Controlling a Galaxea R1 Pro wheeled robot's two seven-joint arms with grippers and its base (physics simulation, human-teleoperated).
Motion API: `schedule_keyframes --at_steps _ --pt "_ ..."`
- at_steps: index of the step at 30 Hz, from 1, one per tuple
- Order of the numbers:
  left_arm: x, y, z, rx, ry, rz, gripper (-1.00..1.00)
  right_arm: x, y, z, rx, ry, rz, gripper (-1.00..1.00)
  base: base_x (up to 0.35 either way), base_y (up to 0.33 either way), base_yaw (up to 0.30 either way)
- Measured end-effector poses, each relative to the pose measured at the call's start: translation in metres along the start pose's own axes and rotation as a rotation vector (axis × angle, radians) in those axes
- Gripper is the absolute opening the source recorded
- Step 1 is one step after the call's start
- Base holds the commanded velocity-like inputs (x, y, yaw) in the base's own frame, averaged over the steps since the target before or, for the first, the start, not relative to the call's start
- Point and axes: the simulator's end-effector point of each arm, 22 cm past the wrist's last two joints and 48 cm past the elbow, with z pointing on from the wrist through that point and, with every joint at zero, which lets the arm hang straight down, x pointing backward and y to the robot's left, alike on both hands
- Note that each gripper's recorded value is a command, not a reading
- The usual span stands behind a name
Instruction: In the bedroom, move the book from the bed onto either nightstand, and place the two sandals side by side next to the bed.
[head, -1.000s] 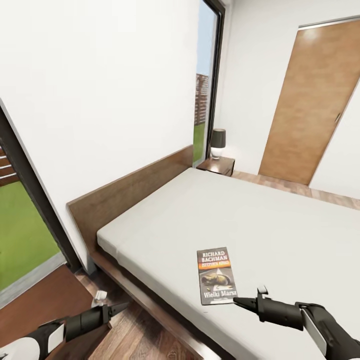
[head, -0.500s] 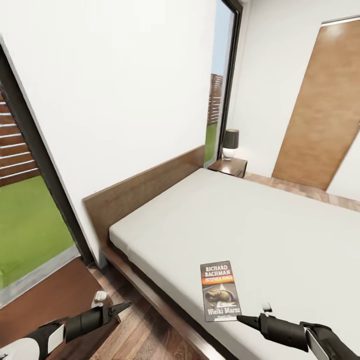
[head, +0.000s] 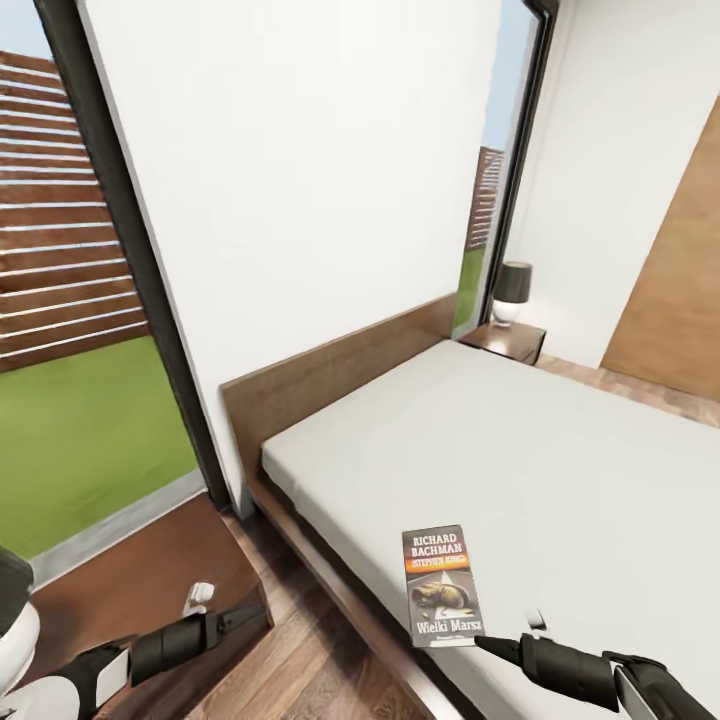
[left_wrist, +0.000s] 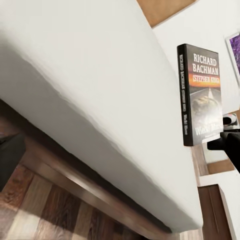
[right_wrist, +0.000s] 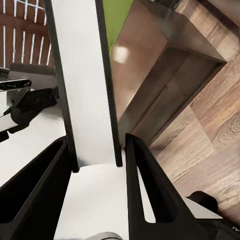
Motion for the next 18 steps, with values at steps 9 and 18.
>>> schedule_keyframes --at_steps 9,18 --pt "0.0003 0.0001 -0.0001 0.0 0.0 0.0 1.0 0.0001 0.0001 0.0002 0.0 0.0 0.0 -1.0 0.0 0.0 0.294" --pt "0.0008 0.0033 0.0011 -0.016 0.001 -0.001 1.0 0.0 0.0 0.0 0.0 0.0 -0.001 -1.0 0.042 -0.088 0.294"
